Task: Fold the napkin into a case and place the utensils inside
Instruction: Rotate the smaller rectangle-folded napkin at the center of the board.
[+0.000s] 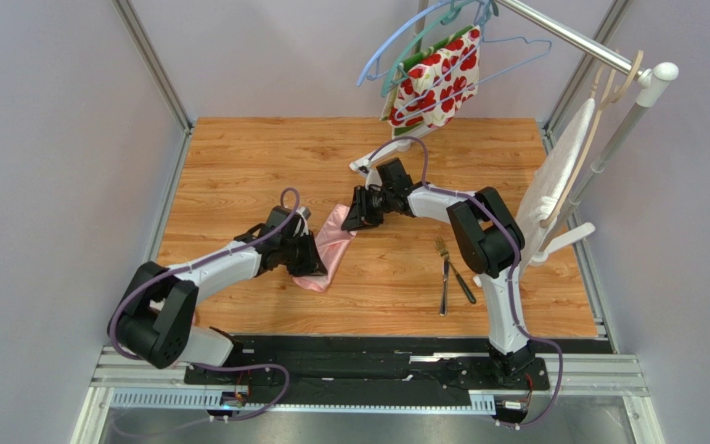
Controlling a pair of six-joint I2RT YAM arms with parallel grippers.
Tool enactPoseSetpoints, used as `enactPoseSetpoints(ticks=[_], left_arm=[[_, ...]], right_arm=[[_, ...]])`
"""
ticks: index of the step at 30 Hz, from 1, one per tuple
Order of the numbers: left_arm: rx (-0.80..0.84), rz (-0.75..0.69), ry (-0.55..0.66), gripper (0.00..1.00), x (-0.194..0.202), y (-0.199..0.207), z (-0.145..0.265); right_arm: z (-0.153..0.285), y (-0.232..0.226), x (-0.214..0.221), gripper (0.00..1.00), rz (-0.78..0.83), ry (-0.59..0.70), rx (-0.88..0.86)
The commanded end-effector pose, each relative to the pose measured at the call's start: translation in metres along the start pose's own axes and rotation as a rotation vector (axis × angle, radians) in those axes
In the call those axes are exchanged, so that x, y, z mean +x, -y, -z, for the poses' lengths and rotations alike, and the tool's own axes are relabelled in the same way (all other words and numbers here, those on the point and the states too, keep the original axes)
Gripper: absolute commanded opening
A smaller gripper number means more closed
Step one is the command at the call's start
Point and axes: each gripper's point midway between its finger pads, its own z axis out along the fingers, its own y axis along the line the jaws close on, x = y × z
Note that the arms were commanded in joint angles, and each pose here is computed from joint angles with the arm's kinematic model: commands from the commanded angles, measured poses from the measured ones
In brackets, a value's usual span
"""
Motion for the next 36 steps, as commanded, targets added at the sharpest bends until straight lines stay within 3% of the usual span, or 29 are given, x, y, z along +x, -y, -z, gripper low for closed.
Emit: enactPoseSetpoints(ticks=[1,10,13,17,26,29,33,36], left_arm=[[0.102,-0.01,-0.028,0.19,0.006,0.023,0.019],[-0.093,0.096,-0.073,0.12,0.04,-0.031,0.005],[-0.22,0.141,-0.049,0.1,0.044,-0.058,0.003],[-0.271,0.165,-0.043,0.09,0.035,-0.063,0.002],[-0.386,0.164,-0.014,0.06,-0.03,-0.066,0.015],[-0.45,0.103,0.012,0.06,-0.069,-0.072,0.03],[-0.542,0.051,0.025,0.08,-0.085,-0.079,0.049],[-0.493,0.068,0.091,0.13,-0.087,-0.069,0.062]], right_arm=[[0.012,-0.024,-0.014,0.3,-0.01,0.075,-0.029],[0.008,-0.013,-0.01,0.29,-0.036,0.076,0.001],[0.009,-0.011,-0.008,0.28,-0.048,0.08,0.009],[0.011,0.001,0.005,0.28,-0.111,0.092,0.055],[0.027,0.008,0.015,0.27,-0.332,0.268,0.045],[0.034,0.017,0.012,0.27,-0.348,0.319,0.082],[0.046,0.01,0.005,0.27,-0.361,0.367,0.052],[0.047,-0.009,0.002,0.28,-0.378,0.37,-0.025]])
